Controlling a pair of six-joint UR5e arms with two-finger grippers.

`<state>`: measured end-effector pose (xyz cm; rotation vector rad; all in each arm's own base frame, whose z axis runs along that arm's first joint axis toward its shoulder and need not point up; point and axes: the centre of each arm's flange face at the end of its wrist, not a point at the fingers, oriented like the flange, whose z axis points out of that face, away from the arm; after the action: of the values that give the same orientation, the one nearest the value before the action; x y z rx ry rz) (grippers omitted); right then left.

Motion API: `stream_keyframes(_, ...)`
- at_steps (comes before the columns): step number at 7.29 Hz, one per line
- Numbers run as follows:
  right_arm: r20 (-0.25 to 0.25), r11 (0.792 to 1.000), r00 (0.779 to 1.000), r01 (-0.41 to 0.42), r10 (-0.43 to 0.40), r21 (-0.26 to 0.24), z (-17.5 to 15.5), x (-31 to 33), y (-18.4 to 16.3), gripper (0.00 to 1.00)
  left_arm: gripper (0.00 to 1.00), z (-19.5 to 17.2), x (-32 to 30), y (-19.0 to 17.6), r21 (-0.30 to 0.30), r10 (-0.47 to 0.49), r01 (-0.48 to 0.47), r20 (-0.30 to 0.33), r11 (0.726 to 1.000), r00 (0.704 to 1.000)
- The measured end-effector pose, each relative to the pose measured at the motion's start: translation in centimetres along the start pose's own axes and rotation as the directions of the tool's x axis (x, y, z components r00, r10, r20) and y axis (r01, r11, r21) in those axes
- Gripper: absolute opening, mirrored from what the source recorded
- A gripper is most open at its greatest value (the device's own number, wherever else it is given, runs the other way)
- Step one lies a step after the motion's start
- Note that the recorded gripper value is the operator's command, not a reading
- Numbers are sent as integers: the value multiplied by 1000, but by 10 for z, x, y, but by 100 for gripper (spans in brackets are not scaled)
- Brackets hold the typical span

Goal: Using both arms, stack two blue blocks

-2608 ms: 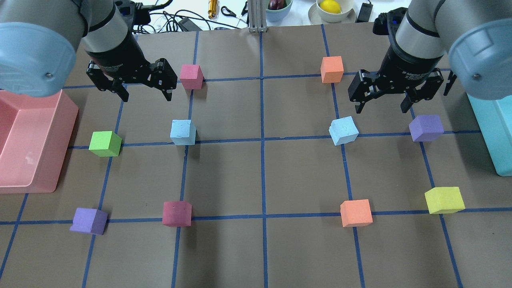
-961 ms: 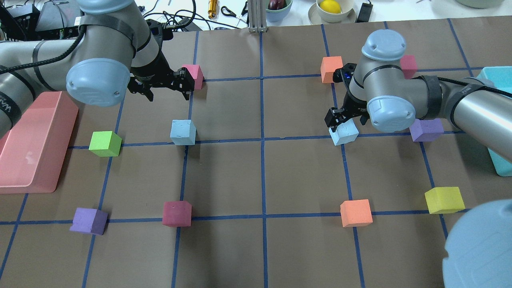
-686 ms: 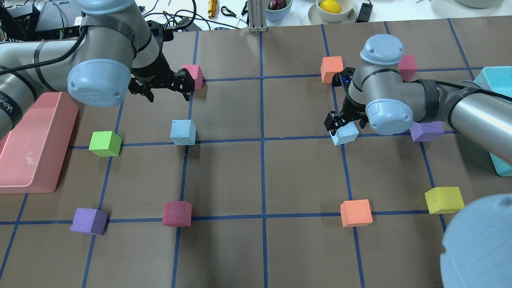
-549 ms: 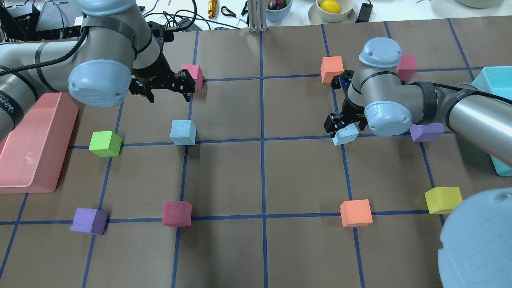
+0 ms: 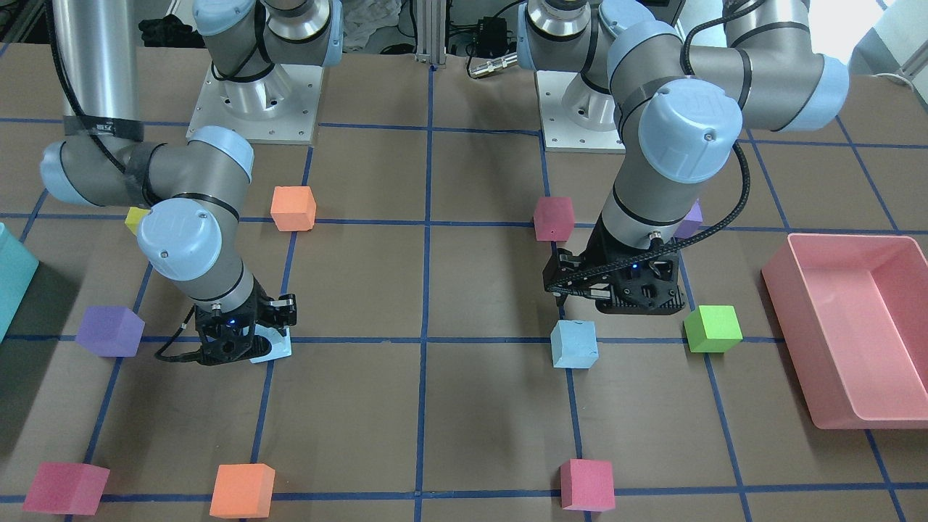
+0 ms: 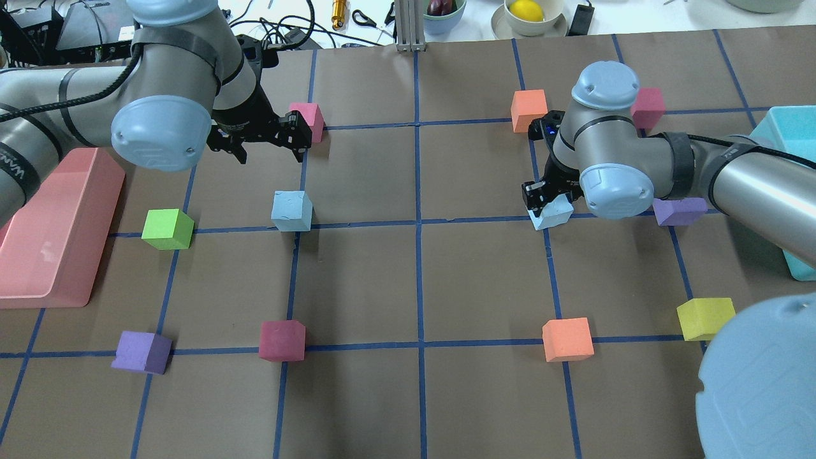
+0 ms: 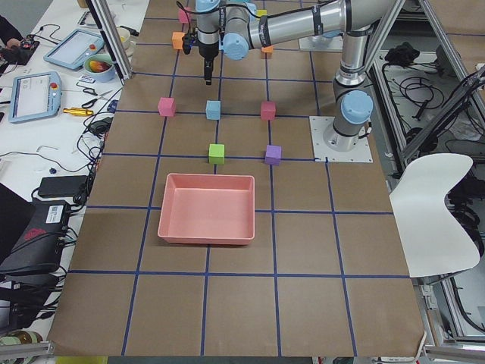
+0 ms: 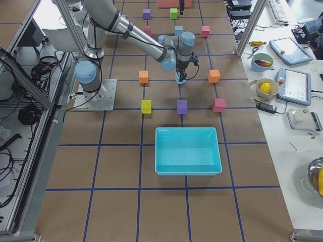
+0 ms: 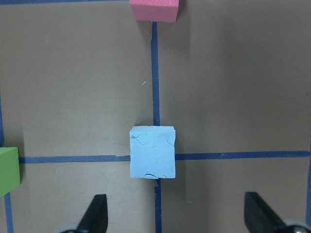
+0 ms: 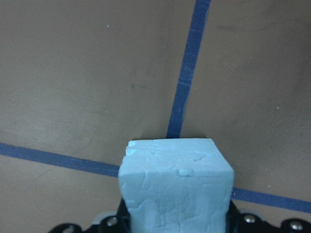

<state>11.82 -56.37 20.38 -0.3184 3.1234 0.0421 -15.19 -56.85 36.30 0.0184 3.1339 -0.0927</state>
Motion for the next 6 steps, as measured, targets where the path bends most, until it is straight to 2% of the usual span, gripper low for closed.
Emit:
stream_keyframes(1, 7, 999, 999, -52, 52, 10, -6, -4, 0, 0, 100, 4, 0, 0, -7, -1, 1, 1, 1000, 1000)
stream_keyframes(2, 35, 992, 992, -123, 122, 18, -16, -18, 3, 0, 100, 12, 1, 1, -22, 0, 0, 1, 1000, 1000)
stream_keyframes(4, 90, 973, 969, -231, 230, 0, -40, -84, 23, 0, 100, 49, 4, 10, -60, 2, -2, -1, 998, 1000)
stream_keyframes(6, 93, 954, 949, -298, 300, -37, -37, -164, 56, 0, 100, 83, 3, 15, -21, 1, -2, -4, 1000, 1000)
